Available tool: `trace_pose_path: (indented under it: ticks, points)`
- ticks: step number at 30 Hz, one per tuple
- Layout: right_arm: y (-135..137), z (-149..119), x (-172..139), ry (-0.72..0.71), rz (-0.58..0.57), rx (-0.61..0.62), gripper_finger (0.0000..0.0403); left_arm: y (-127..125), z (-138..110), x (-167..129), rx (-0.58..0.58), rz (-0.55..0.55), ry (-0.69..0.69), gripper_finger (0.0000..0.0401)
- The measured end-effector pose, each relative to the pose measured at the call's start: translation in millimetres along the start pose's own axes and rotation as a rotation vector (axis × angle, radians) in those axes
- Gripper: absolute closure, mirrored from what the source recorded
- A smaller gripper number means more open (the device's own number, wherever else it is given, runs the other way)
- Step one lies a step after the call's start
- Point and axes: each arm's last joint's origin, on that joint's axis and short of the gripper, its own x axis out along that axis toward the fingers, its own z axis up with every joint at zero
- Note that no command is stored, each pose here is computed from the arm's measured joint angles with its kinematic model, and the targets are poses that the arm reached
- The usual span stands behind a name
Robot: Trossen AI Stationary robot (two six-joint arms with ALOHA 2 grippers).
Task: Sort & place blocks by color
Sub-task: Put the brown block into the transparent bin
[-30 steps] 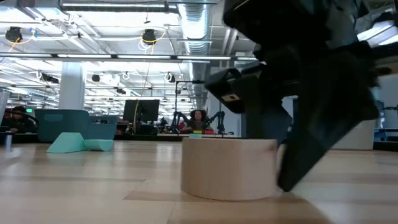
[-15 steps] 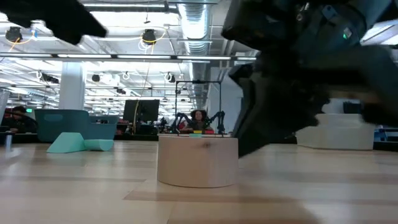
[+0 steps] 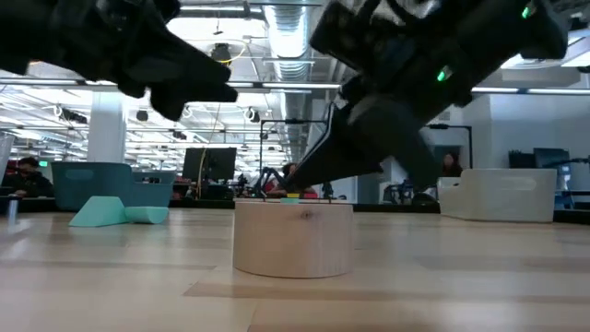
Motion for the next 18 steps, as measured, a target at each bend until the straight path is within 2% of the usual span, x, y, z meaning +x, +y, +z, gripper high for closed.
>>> trace_pose_path:
  ticks: [4, 7, 12, 18]
  points:
    - [14, 7, -9, -0.011, 0.197, 0.065, 0.0369, -6, 1, 10, 0.046, -0.115, 0.029, 0.0189]
    - [25, 15, -22, -0.057, 0.301, 0.137, 0.0350, -11, -6, 13, 0.086, -0.218, 0.058, 0.0189]
    - [43, 8, -32, -0.043, 0.338, 0.178, 0.0300, -17, -25, 21, 0.104, -0.268, 0.089, 0.0189]
    - [47, 5, -29, -0.044, 0.338, 0.212, 0.0189, -20, -40, 33, 0.111, -0.274, 0.075, 0.0179]
